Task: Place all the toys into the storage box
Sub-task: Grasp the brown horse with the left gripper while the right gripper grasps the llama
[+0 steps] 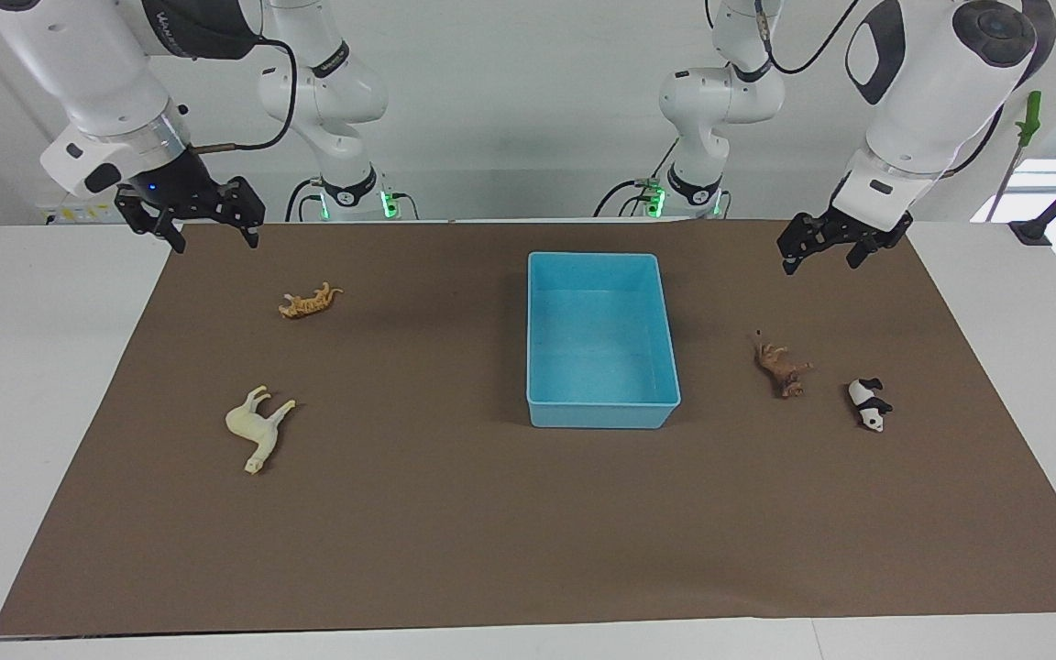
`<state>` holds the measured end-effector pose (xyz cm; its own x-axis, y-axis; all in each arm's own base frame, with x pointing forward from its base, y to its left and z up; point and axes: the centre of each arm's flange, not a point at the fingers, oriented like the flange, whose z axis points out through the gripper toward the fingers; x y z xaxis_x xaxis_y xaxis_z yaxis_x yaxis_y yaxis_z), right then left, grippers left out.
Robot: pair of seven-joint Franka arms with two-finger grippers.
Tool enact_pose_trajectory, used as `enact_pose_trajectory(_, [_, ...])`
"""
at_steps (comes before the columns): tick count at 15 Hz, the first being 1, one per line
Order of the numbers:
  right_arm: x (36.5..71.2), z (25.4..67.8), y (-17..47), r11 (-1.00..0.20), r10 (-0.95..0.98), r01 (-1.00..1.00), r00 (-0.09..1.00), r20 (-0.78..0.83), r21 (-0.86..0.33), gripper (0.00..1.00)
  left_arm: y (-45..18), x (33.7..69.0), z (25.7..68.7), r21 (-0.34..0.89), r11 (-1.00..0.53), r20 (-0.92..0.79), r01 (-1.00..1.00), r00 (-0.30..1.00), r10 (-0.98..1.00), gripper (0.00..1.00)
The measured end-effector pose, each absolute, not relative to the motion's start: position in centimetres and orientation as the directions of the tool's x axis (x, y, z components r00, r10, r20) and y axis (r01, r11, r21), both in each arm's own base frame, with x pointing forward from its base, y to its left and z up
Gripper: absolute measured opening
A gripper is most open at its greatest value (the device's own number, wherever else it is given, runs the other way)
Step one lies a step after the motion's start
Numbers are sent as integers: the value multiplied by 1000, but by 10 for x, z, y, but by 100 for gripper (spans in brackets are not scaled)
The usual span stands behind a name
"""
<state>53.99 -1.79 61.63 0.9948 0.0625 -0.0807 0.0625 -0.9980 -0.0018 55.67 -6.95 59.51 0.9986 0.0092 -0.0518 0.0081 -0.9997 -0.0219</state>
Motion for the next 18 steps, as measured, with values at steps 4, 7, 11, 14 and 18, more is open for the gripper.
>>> enact_pose_trajectory(4, [540, 616, -18, -998, 62, 62, 995, -81, -2, 100, -66, 557, 596, -21, -1000, -48, 14, 999, 15, 100])
enact_pose_trajectory(7, [540, 616, -18, -998, 62, 62, 995, -81, -2, 100, -53, 559, 587, -19, -999, -22, 37, 999, 37, 100])
enact_pose_trajectory(11, [552, 605, -18, -977, 215, 215, 976, -14, 2, 100, -51, 552, 534, -6, -999, 93, 38, 995, 38, 100])
enact_pose_trajectory(14, [574, 564, -23, -926, 378, 377, 925, 46, 21, 100, -48, 546, 491, -4, -999, 103, 41, 994, 40, 100])
enact_pose_trajectory(18, [614, 482, -33, -833, 549, 553, 830, 102, -17, 100, -23, 559, 432, 6, -994, 121, 110, 987, 110, 100])
